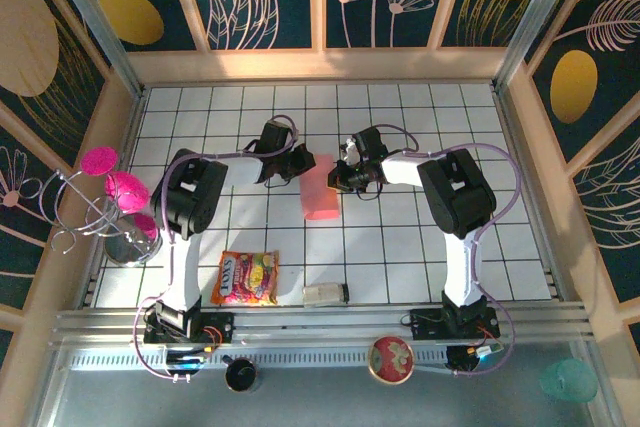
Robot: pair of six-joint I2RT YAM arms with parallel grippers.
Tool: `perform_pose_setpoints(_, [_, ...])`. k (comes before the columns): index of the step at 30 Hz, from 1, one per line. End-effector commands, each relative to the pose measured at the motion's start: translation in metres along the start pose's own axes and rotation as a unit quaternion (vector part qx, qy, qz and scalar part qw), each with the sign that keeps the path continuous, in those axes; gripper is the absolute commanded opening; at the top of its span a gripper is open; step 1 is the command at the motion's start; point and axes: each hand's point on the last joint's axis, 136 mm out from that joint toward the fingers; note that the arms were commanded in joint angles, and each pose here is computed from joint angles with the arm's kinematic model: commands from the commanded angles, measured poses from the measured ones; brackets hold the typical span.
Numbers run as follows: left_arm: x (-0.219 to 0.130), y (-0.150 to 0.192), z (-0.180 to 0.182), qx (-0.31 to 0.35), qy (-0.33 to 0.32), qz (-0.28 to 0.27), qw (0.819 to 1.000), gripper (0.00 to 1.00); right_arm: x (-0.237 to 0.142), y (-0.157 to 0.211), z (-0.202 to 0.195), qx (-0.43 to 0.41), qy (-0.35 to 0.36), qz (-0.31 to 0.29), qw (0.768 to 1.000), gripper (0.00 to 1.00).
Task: Fold a paper plane with a square sheet of paper (pick it up from the middle)
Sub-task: First fold the square sheet of paper in half at the center of the table.
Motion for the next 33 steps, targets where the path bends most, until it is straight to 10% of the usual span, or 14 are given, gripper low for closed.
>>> perform_pose_setpoints(1, [0.002, -0.014, 0.028, -0.019, -0.036, -0.012, 0.999, 0.0, 0.014, 0.093, -0.15, 0.073, 0.258, 0.101, 0.958, 0.0])
perform_pose_setpoints(11, [-0.026, -0.05, 0.091, -0.042, -0.112, -0.037, 0.992, 0.0, 0.012, 0.095, -0.155, 0.072, 0.267, 0.1, 0.956, 0.0])
perform_pose_setpoints(24, [-0.036, -0.023, -0.012, 0.01, 0.008, -0.021, 1.0, 0.0, 0.014, 0.096, -0.154, 0.073, 0.262, 0.1, 0.957, 0.0])
perform_pose_setpoints(33, [0.004, -0.008, 0.009, -0.001, -0.034, 0.01, 0.999, 0.0, 0.013, 0.098, -0.155, 0.075, 0.265, 0.1, 0.956, 0.0])
Point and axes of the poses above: each hand's point on the last joint's axis, 136 mm out from that joint toward the fingers, its own x axis out along the fingers, its own z axis along the line the jaws close on, y = z × x, and after that the axes turned 2 degrees about x, right-handed
